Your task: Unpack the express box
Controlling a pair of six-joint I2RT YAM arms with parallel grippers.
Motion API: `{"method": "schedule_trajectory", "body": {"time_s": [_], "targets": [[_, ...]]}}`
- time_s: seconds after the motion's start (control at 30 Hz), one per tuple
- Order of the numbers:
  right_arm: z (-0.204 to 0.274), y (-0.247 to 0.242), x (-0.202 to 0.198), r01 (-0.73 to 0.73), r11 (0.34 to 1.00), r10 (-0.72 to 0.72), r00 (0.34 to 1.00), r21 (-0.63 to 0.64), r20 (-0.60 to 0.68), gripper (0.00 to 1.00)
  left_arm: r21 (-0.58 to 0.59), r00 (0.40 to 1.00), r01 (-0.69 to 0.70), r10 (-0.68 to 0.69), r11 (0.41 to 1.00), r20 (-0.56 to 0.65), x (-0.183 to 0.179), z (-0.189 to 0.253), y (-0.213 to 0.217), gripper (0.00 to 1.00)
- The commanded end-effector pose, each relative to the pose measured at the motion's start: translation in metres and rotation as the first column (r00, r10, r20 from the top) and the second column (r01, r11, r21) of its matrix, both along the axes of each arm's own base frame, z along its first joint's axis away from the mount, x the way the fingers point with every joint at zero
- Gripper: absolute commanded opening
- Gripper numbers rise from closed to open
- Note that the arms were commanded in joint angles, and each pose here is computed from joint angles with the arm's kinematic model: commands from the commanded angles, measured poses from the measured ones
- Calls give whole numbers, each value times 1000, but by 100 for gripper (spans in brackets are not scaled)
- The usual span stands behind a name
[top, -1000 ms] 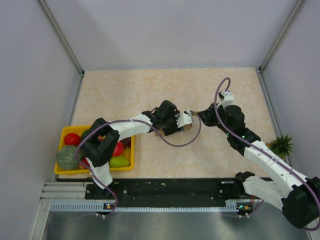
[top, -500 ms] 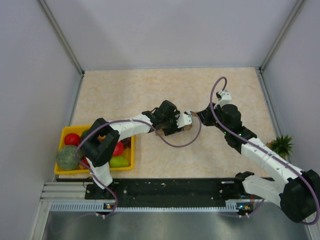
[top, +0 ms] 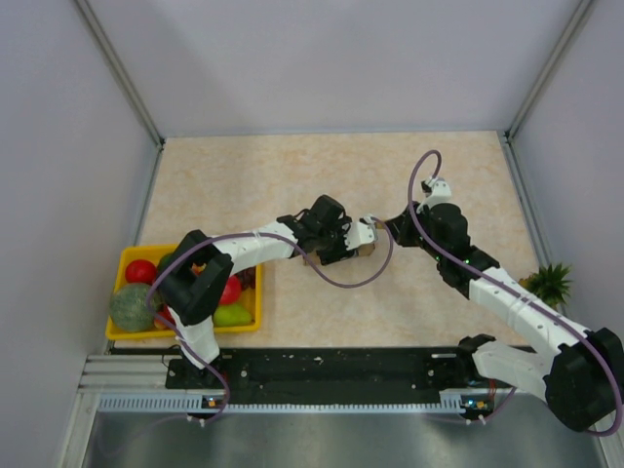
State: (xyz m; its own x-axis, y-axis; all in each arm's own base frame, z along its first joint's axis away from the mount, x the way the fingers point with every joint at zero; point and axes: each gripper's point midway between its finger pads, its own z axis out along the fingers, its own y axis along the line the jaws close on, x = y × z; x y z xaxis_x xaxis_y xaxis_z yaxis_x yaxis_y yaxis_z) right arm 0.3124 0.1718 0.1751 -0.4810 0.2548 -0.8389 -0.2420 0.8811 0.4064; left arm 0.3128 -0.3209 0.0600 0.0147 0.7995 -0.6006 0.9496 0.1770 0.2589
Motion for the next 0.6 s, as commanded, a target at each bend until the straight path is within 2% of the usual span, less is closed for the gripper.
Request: {"method": "schedule_trajectory", "body": {"time_s": [0.0,0.33,0.57], "targets": [[8,0,3,6,999,-7,1000,39,21,0,32,1000,18,-17,999,-24,-4,-3,1,36],[0,2,4,10,999,-10,1000,43,-1,0,46,1000,14,-13,999,-28,-4,-6,3,35],[15,-2,4,36,997,-38,999,63,27,0,52,1000,15,-13,999,-27,-4,-8,5,34]]}}
